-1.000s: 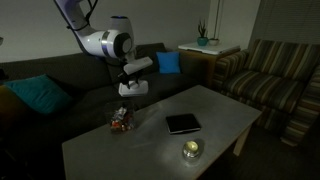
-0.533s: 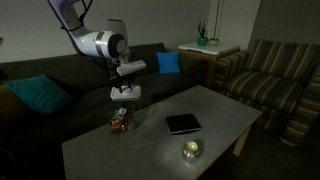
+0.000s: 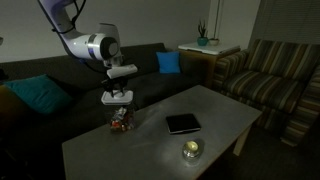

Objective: Put the white lid on top of the clear container

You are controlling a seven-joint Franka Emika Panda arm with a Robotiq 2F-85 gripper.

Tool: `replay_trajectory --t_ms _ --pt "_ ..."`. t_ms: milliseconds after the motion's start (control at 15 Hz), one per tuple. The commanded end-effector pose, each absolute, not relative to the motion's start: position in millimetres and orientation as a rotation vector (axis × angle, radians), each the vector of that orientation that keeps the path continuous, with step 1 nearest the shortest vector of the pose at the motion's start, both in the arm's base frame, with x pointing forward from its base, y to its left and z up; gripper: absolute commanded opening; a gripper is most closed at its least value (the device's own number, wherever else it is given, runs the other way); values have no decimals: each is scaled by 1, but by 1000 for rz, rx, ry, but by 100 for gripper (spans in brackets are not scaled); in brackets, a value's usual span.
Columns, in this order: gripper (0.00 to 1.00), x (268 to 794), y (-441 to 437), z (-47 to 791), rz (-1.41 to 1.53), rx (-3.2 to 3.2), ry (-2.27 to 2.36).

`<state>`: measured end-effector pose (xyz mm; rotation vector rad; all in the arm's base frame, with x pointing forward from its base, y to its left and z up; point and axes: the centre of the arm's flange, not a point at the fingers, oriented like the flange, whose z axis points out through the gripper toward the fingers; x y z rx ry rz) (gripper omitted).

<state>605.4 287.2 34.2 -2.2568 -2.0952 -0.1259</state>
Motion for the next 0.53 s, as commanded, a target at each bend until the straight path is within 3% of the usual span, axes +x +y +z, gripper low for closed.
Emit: replay_trajectory --t_ms 0,467 --pt "29 591 277 34 -48 -2307 -2088" --pt "29 591 258 14 12 -2327 -2115"
